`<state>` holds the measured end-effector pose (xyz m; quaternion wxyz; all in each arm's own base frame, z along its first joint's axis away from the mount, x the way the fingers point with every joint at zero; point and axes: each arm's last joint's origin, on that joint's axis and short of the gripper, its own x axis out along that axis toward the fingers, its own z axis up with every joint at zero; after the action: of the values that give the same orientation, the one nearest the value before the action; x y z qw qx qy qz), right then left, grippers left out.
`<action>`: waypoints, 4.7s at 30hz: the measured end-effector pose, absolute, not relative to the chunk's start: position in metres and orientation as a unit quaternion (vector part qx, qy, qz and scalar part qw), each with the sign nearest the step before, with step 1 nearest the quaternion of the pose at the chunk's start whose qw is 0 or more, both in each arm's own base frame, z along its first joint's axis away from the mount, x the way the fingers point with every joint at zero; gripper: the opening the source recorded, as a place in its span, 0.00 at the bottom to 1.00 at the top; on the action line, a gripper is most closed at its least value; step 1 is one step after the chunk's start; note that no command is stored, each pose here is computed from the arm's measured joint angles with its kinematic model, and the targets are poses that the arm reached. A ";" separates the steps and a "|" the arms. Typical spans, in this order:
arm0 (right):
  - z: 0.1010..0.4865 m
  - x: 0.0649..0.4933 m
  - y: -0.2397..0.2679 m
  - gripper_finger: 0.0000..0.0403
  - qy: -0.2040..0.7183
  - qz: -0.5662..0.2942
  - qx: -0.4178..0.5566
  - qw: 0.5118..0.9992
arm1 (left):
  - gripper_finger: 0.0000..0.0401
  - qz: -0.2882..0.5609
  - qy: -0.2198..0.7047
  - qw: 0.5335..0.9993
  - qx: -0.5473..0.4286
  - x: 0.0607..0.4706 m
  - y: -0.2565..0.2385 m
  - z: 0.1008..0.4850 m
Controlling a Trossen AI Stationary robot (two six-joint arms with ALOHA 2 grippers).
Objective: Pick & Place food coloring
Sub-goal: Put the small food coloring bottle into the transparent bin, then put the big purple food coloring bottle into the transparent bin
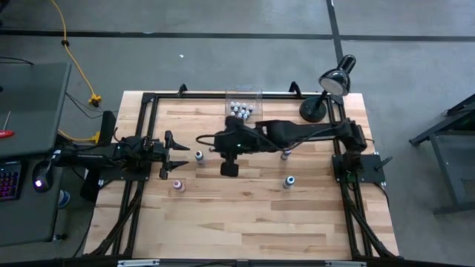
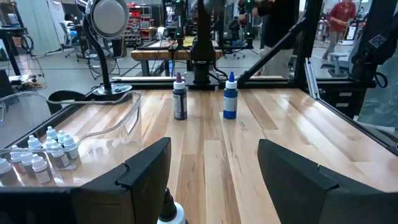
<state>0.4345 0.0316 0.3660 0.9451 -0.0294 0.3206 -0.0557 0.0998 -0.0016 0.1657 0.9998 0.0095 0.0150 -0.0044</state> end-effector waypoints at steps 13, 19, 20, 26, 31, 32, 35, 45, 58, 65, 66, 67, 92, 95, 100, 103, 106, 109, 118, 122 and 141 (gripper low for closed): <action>0.395 0.409 -0.029 0.10 0.298 -0.172 0.028 0.939 | 0.60 -0.004 0.015 1.000 0.009 0.100 -0.002 0.166; 0.384 0.396 -0.073 0.10 0.350 -0.230 0.062 0.906 | 0.60 -0.004 0.015 1.000 0.009 0.100 -0.002 0.166; 0.380 0.393 -0.080 0.10 0.362 -0.242 0.065 0.898 | 0.60 -0.004 0.015 1.000 0.009 0.100 -0.002 0.166; 0.348 0.381 -0.119 0.10 0.422 -0.280 0.100 0.857 | 0.60 -0.005 0.015 1.000 0.009 0.100 -0.002 0.166; 0.309 0.372 -0.149 0.10 0.447 -0.297 0.138 0.833 | 0.60 -0.004 0.015 1.000 0.009 0.100 -0.002 0.166; 0.301 0.371 -0.154 0.11 0.448 -0.296 0.146 0.831 | 0.60 -0.004 0.015 1.000 0.009 0.100 -0.002 0.166; 0.279 0.369 -0.169 0.11 0.425 -0.293 0.183 0.837 | 0.60 -0.005 0.015 1.000 0.009 0.100 -0.002 0.166; 0.232 0.357 -0.187 0.12 0.422 -0.309 0.241 0.817 | 0.60 -0.004 0.015 1.000 0.009 0.100 -0.002 0.166; 0.201 0.368 -0.210 0.11 0.465 -0.313 0.260 0.786 | 0.60 -0.004 0.015 1.000 0.009 0.100 -0.002 0.166; 0.198 0.362 -0.221 0.12 0.468 -0.325 0.267 0.777 | 0.60 -0.004 0.015 1.000 0.009 0.100 -0.002 0.166; 0.198 0.361 -0.222 0.12 0.468 -0.328 0.266 0.776 | 0.60 -0.005 0.015 1.000 0.009 0.100 -0.002 0.166; 0.198 0.360 -0.223 0.12 0.467 -0.331 0.265 0.776 | 0.60 -0.004 0.015 1.000 0.009 0.100 -0.002 0.166; 0.176 0.366 -0.229 0.18 0.471 -0.313 0.292 0.771 | 0.60 -0.004 0.015 1.000 0.009 0.100 -0.002 0.166; 0.176 0.366 -0.229 0.18 0.472 -0.310 0.294 0.771 | 0.60 -0.004 0.015 1.000 0.009 0.100 -0.002 0.166; 0.176 0.366 -0.229 0.21 0.471 -0.311 0.298 0.770 | 0.60 -0.004 0.015 1.000 0.009 0.100 -0.002 0.166; 0.176 0.366 -0.229 0.24 0.470 -0.311 0.298 0.770 | 0.60 -0.004 0.015 1.000 0.009 0.100 -0.002 0.166; 0.176 0.366 -0.229 0.29 0.471 -0.311 0.298 0.769 | 0.60 -0.004 0.015 1.000 0.009 0.100 -0.002 0.166; 0.178 0.365 -0.228 0.33 0.472 -0.317 0.295 0.768 | 0.60 -0.004 0.015 1.000 0.009 0.100 -0.002 0.166; 0.211 0.352 -0.225 0.46 0.461 -0.335 0.269 0.776 | 0.60 -0.004 0.016 1.000 0.010 0.100 -0.002 0.166; 0.234 0.346 -0.221 0.49 0.438 -0.337 0.264 0.790 | 0.60 0.003 0.015 1.000 0.011 0.100 -0.001 0.166; 0.346 0.288 -0.135 0.50 0.460 -0.216 0.093 0.856 | 0.60 0.004 0.016 1.000 0.011 0.100 -0.001 0.166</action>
<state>0.2884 -0.1354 0.3459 0.8561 0.0930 0.4601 -0.2162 0.0998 -0.0011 0.1656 0.9998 0.0108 0.0156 0.0040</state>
